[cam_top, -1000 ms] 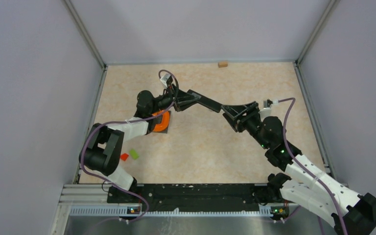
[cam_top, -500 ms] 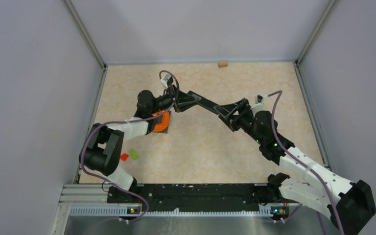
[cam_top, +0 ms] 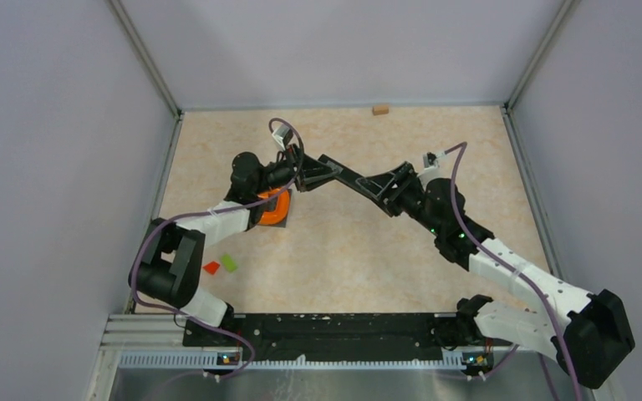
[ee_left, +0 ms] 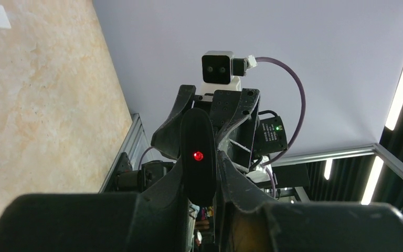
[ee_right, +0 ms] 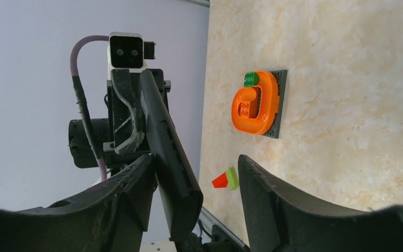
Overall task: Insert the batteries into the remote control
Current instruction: Load the battery cover into the remote control.
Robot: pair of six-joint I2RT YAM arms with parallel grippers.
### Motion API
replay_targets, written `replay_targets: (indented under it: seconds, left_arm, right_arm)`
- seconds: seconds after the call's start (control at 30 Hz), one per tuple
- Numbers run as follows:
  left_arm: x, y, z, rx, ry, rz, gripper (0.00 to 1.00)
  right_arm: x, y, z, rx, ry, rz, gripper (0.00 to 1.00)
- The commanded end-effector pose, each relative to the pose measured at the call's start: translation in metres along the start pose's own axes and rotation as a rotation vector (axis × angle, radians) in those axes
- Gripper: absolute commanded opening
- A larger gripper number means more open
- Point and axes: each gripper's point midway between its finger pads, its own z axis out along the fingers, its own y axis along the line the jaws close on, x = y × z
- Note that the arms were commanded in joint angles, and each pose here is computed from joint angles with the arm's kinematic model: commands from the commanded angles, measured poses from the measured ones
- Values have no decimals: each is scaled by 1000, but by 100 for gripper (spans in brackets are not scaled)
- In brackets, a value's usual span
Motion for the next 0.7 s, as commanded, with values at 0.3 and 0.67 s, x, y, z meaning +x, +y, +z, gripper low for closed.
replay_targets:
  seconds: [0.3, 0.67]
  left_arm:
    - [11, -45, -4, 98, 8, 213, 0]
    - [25, -49, -2, 105, 74, 198, 0]
  right_arm:
    - [-8, -3, -11, 23, -51, 51, 42]
    - [1, 12, 14, -64, 5, 41, 42]
